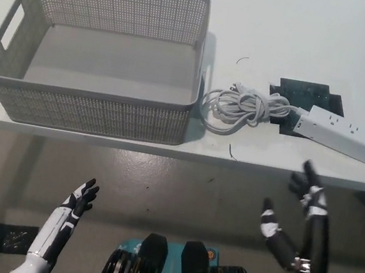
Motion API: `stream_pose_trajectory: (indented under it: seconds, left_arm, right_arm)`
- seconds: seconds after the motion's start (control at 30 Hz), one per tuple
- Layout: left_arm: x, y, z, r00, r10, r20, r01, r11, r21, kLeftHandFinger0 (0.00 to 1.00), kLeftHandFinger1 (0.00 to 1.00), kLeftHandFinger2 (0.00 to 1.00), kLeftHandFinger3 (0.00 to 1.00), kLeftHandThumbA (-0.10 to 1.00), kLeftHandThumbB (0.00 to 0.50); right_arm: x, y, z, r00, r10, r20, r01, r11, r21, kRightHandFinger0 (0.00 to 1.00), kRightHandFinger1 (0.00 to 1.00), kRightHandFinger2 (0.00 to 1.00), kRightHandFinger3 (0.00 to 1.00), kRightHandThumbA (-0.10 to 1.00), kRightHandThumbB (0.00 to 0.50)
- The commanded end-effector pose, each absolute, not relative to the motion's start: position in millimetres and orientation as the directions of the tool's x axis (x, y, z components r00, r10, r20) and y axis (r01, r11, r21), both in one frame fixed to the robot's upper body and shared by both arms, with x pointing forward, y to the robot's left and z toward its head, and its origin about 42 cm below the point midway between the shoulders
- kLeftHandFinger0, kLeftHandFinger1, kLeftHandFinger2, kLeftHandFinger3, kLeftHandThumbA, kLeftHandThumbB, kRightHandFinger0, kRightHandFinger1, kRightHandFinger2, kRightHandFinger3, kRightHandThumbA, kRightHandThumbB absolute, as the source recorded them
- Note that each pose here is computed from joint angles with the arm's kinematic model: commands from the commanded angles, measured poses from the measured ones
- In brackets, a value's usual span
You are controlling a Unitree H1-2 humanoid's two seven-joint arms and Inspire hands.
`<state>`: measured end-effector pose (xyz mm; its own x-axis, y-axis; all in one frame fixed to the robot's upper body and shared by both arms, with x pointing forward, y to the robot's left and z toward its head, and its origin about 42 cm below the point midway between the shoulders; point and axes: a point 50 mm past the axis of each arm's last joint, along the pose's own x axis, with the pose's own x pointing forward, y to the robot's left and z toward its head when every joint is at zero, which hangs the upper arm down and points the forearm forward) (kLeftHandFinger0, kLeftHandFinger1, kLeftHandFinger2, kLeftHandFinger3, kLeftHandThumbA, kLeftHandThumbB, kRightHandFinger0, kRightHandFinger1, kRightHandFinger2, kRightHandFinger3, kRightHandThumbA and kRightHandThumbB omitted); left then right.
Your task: Use the right hand to pick up a power strip and put it into a container on the left side
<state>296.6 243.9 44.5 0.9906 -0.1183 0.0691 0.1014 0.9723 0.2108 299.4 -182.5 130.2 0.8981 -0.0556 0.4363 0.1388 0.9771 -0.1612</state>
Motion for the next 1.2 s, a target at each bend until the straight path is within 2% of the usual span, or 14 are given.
stream_pose_trajectory:
  seconds: [0.0, 0.03, 0.07, 0.13, 0.17, 0.23, 0.27, 0.43, 0.67, 0.73, 0.8, 0.97, 1.07, 1.17]
  left_arm:
    - [313, 251, 75, 0.960, -0.157, 0.232, 0.098, 0.964, 0.247, 1.00, 1.00, 1.00, 1.00, 1.00, 0.201]
    - [314, 251, 75, 0.960, -0.157, 0.233, 0.098, 0.964, 0.247, 1.00, 1.00, 1.00, 1.00, 1.00, 0.201]
    - [314, 250, 76, 0.959, -0.159, 0.234, 0.098, 0.963, 0.250, 1.00, 1.00, 1.00, 1.00, 1.00, 0.194]
    - [314, 250, 77, 0.958, -0.163, 0.237, 0.101, 0.962, 0.254, 1.00, 1.00, 1.00, 1.00, 1.00, 0.192]
    - [315, 249, 77, 0.957, -0.165, 0.237, 0.103, 0.962, 0.254, 1.00, 1.00, 1.00, 1.00, 1.00, 0.193]
    - [316, 250, 76, 0.957, -0.171, 0.234, 0.108, 0.960, 0.257, 1.00, 1.00, 1.00, 1.00, 1.00, 0.193]
    - [316, 250, 76, 0.957, -0.172, 0.232, 0.110, 0.960, 0.256, 1.00, 1.00, 1.00, 1.00, 1.00, 0.196]
    - [319, 253, 77, 0.958, -0.166, 0.232, 0.104, 0.960, 0.260, 1.00, 1.00, 1.00, 1.00, 1.00, 0.204]
    - [321, 252, 79, 0.955, -0.176, 0.238, 0.110, 0.957, 0.267, 1.00, 1.00, 1.00, 1.00, 1.00, 0.178]
    - [320, 251, 78, 0.956, -0.175, 0.236, 0.110, 0.958, 0.266, 1.00, 1.00, 1.00, 1.00, 1.00, 0.185]
    - [320, 251, 76, 0.957, -0.175, 0.229, 0.112, 0.958, 0.264, 1.00, 1.00, 1.00, 1.00, 1.00, 0.178]
    - [319, 252, 76, 0.957, -0.180, 0.226, 0.116, 0.956, 0.271, 1.00, 1.00, 1.00, 1.00, 1.00, 0.189]
    - [319, 252, 76, 0.957, -0.184, 0.224, 0.119, 0.954, 0.276, 1.00, 1.00, 1.00, 1.00, 1.00, 0.193]
    - [317, 253, 75, 0.959, -0.178, 0.223, 0.113, 0.955, 0.275, 1.00, 1.00, 1.00, 1.00, 1.00, 0.188]
  right_arm:
    - [268, -226, 236, 0.564, -0.195, 0.803, 0.309, 0.951, 0.014, 0.83, 0.93, 1.00, 1.00, 0.58, 0.031]
    - [268, -229, 242, 0.548, -0.185, 0.816, 0.299, 0.954, 0.016, 0.85, 0.94, 1.00, 1.00, 0.57, 0.037]
    - [267, -246, 276, 0.511, -0.102, 0.853, 0.360, 0.927, -0.105, 1.00, 1.00, 1.00, 1.00, 0.66, 0.082]
    - [266, -264, 314, 0.511, -0.020, 0.860, 0.392, 0.895, -0.213, 1.00, 1.00, 1.00, 1.00, 0.75, 0.140]
    - [271, -277, 343, 0.519, 0.032, 0.854, 0.390, 0.880, -0.270, 1.00, 1.00, 1.00, 1.00, 0.85, 0.234]
    - [280, -295, 382, 0.524, 0.083, 0.848, 0.406, 0.851, -0.334, 1.00, 1.00, 1.00, 1.00, 0.87, 0.302]
    - [285, -302, 399, 0.535, 0.104, 0.839, 0.437, 0.815, -0.380, 1.00, 1.00, 1.00, 1.00, 0.96, 0.343]
    - [322, -317, 485, 0.642, 0.211, 0.737, 0.449, 0.676, -0.584, 1.00, 1.00, 1.00, 1.00, 1.00, 0.369]
    - [398, -300, 556, 0.825, 0.353, 0.441, 0.219, 0.520, -0.826, 1.00, 1.00, 1.00, 1.00, 0.94, 0.351]
    - [418, -294, 562, 0.874, 0.336, 0.351, 0.170, 0.465, -0.869, 1.00, 1.00, 1.00, 1.00, 0.96, 0.377]
    - [444, -285, 559, 0.910, 0.332, 0.249, 0.077, 0.455, -0.887, 1.00, 1.00, 1.00, 1.00, 0.92, 0.355]
    - [492, -262, 543, 0.926, 0.372, 0.062, -0.078, 0.349, -0.934, 1.00, 1.00, 1.00, 1.00, 0.96, 0.395]
    - [518, -248, 533, 0.942, 0.335, -0.028, -0.120, 0.257, -0.959, 1.00, 1.00, 1.00, 1.00, 1.00, 0.462]
    - [542, -232, 517, 0.941, 0.317, -0.114, -0.187, 0.210, -0.960, 1.00, 1.00, 1.00, 1.00, 1.00, 0.490]
